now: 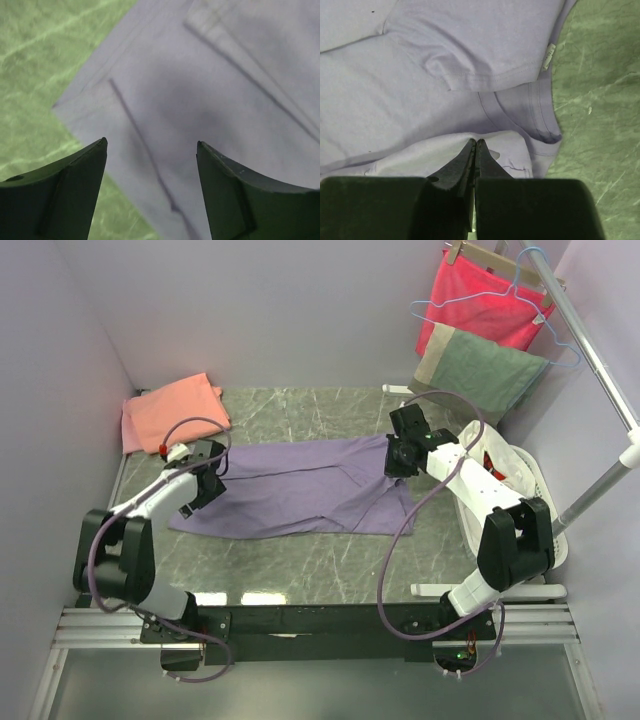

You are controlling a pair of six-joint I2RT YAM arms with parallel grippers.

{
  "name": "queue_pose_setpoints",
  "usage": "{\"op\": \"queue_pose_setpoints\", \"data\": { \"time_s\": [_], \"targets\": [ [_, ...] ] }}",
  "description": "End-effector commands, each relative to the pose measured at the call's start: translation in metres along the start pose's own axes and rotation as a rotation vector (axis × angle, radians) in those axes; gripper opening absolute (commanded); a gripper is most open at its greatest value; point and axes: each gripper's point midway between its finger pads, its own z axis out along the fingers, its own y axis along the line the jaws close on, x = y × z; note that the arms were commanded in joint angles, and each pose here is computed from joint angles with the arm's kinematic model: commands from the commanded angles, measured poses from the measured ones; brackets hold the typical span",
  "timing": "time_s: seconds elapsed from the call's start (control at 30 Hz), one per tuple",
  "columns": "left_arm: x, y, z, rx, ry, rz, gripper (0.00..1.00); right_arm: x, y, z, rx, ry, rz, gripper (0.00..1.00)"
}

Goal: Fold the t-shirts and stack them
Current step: Fold the other side of the tshirt into a rectangle

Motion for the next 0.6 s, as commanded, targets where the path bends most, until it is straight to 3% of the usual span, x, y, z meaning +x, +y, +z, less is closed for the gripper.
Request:
{"op": "queue_pose_setpoints", "data": {
  "time_s": [0.0, 0.57],
  "targets": [
    [0.014, 0.001, -0.015, 0.074, 0.062, -0.027, 0.77, -0.020, 0.006, -0.012, -0.044, -0.073, -0.009, 0.00],
    [0.054, 0.016, 0.013, -0.035, 0.166, -0.035, 0.63, -0.015, 0.000, -0.017, -0.087, -0.078, -0.015, 0.00]
  ]
}}
